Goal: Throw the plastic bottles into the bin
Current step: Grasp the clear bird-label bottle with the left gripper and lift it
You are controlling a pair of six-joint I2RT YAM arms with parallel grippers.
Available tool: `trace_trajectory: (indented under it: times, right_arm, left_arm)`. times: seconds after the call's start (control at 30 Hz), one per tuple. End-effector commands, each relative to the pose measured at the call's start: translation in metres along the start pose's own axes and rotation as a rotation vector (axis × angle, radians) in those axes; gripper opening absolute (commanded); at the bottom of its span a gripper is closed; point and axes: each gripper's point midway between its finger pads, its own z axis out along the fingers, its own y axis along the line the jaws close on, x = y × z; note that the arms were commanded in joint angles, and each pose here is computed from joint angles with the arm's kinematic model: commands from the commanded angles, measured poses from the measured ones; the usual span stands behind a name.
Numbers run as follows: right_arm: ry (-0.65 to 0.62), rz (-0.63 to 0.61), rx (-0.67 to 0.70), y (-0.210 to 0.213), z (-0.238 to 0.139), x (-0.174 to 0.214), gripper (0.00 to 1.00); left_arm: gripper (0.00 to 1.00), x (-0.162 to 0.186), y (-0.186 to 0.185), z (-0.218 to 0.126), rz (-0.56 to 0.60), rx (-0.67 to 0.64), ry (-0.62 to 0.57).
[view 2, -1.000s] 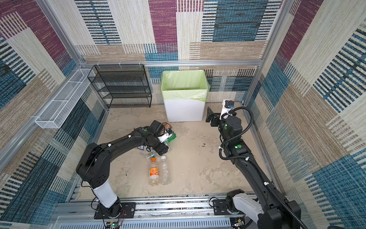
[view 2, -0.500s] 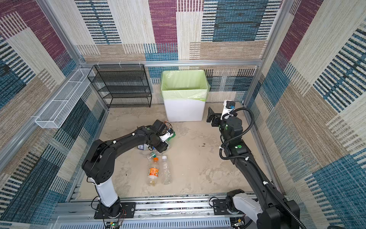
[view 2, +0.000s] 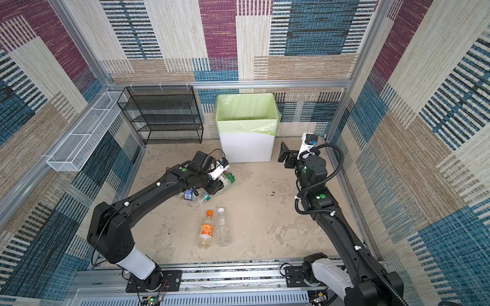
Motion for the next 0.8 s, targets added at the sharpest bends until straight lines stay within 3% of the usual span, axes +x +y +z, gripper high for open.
trace_trajectory:
  times: [0.0, 0.3, 0.43, 0.63, 0.77]
  right_arm:
    - [0.022, 0.012, 0.008, -0.001, 0.003, 0.005, 0.99]
    - [0.059, 0.023, -0.005, 0.003, 0.01, 0.009, 0.98]
    - [0.059, 0.024, -0.016, 0.006, 0.012, 0.006, 0.97]
    - [0.049, 0.036, -0.01, 0.003, 0.005, 0.005, 0.96]
    - [0.027, 0.051, -0.004, 0.0, -0.003, 0.005, 0.95]
  left_arm:
    - [0.51, -0.038, 0.0, -0.032, -0.018, -0.006, -0.183]
    - [0.56, -0.112, 0.004, -0.144, -0.003, -0.065, -0.732]
    - [0.56, -0.137, 0.001, -0.204, 0.038, -0.093, -1.029]
    - [0.56, -0.146, -0.003, -0.293, 0.116, -0.202, -1.427]
    - [0.56, -0.143, -0.007, -0.339, 0.153, -0.255, -1.62]
